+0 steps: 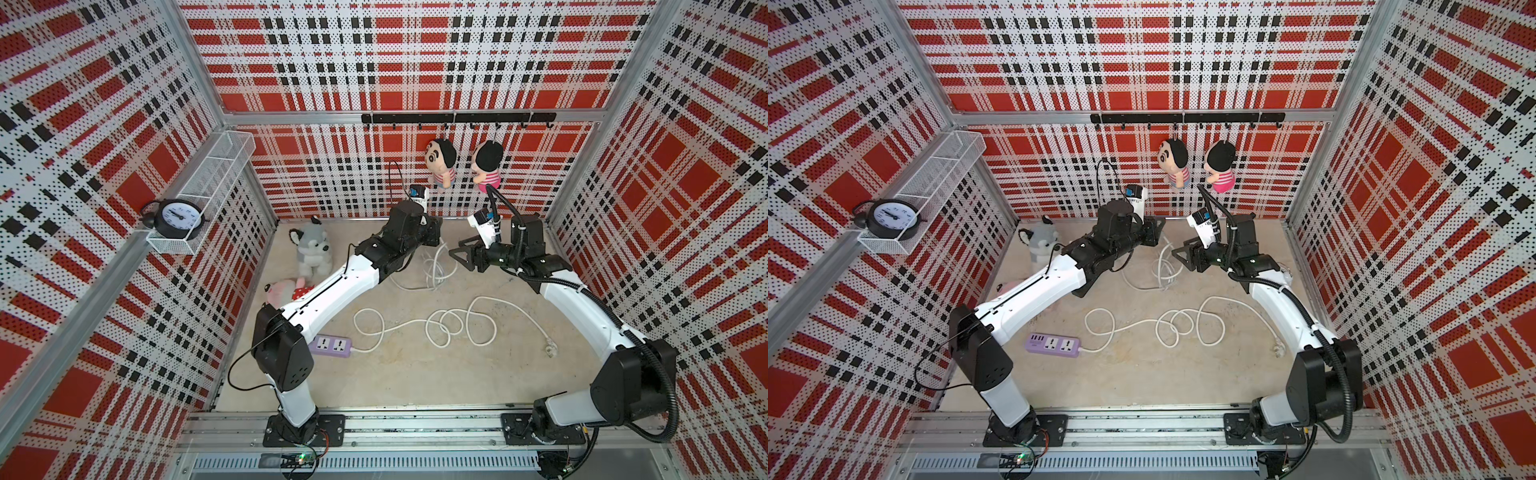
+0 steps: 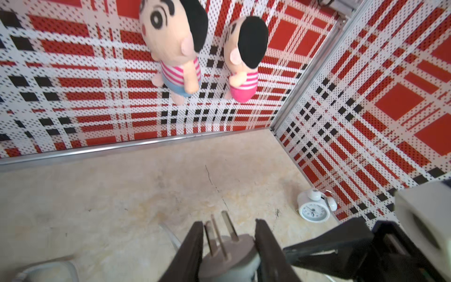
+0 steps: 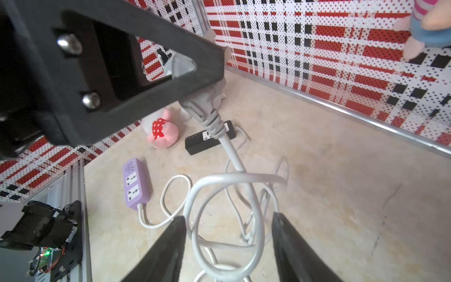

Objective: Unwrap the cord wrapped around the power strip
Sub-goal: Adjust the power cord at the center of the board.

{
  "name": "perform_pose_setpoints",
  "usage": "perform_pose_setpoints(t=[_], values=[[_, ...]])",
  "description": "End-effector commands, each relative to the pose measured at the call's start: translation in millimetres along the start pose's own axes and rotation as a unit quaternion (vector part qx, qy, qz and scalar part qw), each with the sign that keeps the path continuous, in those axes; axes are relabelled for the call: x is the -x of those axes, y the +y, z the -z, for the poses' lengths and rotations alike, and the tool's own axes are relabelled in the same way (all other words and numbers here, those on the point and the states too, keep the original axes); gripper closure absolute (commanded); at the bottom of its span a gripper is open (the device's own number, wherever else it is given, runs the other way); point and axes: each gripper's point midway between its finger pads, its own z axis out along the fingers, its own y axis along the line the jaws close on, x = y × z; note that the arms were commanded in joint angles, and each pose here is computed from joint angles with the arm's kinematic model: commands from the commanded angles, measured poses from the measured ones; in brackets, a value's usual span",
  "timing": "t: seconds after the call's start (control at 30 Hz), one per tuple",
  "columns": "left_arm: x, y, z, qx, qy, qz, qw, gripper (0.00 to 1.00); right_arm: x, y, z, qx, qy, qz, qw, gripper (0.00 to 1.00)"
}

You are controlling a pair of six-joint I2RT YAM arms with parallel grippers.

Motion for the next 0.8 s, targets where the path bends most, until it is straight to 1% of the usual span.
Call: perform_pose_setpoints(t=[0.0,0.17,0.3,0.4,0.43,0.47,0.5,0.57,0.63,0.67,0.7,0.73,0.77], values=[[8,-6,9,-0.007,0.001,-0.009,1.0,1.0,18,4,-7,0.023,-0.02,0.01,0.999,0.38],[7,-15,7,-0.009,0.007,-0.025,1.0,1.0,21,9,-20,0.042,-0.016,0.013,0.999,0.38],[6,-25,7,-0.025,0.01,-0.026,0.999,1.0,17,3,-33,0.04,-0.007,0.002,0.999,0.38],[9,-26,9,-0.028,0.008,-0.027,0.999,1.0,18,5,-41,0.057,-0.01,-0.006,0.998,0.39],[10,-27,9,-0.03,0.007,-0.027,0.999,1.0,18,7,-45,0.062,-0.011,-0.007,0.998,0.41],[11,-30,10,-0.035,0.007,-0.027,0.999,1.0,20,8,-49,0.065,-0.013,-0.009,0.998,0.45],[12,-32,10,-0.039,0.006,-0.026,0.999,1.0,21,8,-51,0.069,-0.015,-0.011,0.997,0.52],[12,-35,10,-0.051,0.005,-0.023,0.998,1.0,28,10,-53,0.078,-0.027,-0.016,0.996,0.77],[12,-35,11,-0.053,0.003,-0.021,0.998,0.98,37,10,-51,0.074,-0.037,-0.013,0.997,0.94],[11,-32,11,-0.052,0.004,-0.019,0.998,0.86,42,7,-49,0.063,-0.043,-0.009,0.997,1.0],[11,-28,12,-0.048,0.004,-0.018,0.999,0.68,46,5,-47,0.055,-0.049,-0.005,0.997,1.0],[11,-22,14,-0.041,0.002,-0.015,0.999,0.44,53,1,-44,0.045,-0.055,-0.003,0.997,1.0],[11,-14,18,-0.033,-0.002,-0.011,0.999,0.3,61,-4,-40,0.034,-0.062,-0.003,0.998,1.0]])
